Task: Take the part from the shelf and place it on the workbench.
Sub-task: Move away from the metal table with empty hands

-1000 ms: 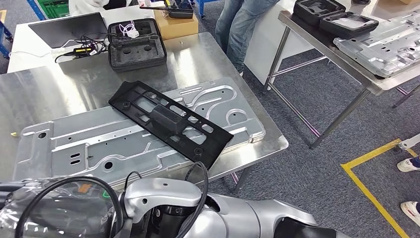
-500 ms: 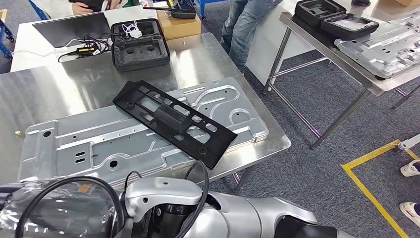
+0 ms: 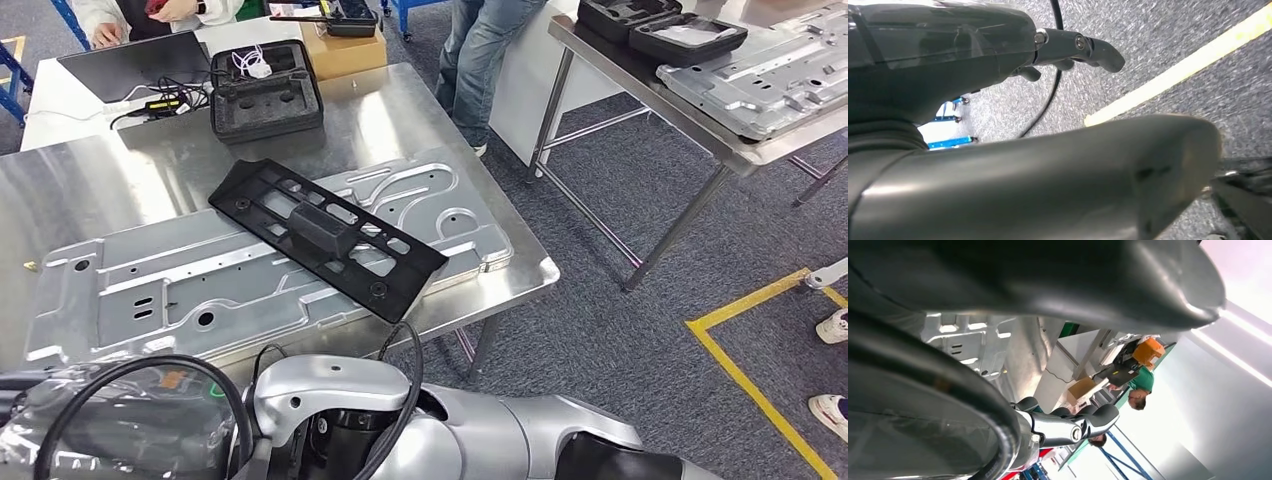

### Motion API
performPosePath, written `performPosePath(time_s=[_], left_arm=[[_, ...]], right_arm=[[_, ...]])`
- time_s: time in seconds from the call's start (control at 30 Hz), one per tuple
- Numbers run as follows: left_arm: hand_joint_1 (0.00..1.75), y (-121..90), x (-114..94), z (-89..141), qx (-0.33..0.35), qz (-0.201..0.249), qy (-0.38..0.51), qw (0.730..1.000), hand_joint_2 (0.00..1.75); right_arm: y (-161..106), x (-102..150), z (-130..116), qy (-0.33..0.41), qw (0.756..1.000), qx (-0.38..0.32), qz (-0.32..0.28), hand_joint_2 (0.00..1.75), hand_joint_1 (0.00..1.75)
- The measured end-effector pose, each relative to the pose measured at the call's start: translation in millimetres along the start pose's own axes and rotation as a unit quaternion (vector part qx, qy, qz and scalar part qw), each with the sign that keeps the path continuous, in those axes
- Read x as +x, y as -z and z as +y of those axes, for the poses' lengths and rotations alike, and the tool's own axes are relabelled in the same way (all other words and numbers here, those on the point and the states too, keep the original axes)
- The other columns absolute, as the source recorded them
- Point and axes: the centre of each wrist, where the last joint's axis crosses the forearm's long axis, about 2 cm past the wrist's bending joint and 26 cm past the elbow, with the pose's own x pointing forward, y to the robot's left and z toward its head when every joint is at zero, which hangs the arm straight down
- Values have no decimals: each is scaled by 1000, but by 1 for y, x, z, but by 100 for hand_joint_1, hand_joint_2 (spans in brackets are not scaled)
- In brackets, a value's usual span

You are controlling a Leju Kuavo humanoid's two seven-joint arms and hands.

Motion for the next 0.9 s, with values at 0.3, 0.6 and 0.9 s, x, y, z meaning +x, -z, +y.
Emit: performPosePath(time_s=[0.3,0.6,0.9], left_arm=[[0,1,2,0,1,-2,0,1000,0],[0,1,3,0,-2,2,0,1000,0],[0,1,4,-4,-7,6,-2,1000,0]], right_arm=[[0,0,-1,2,1000,1,-1,0,0],[-2,0,-2,3,1000,2,0,0,0],[0,1,-6,-1,1000,4,-3,0,0]])
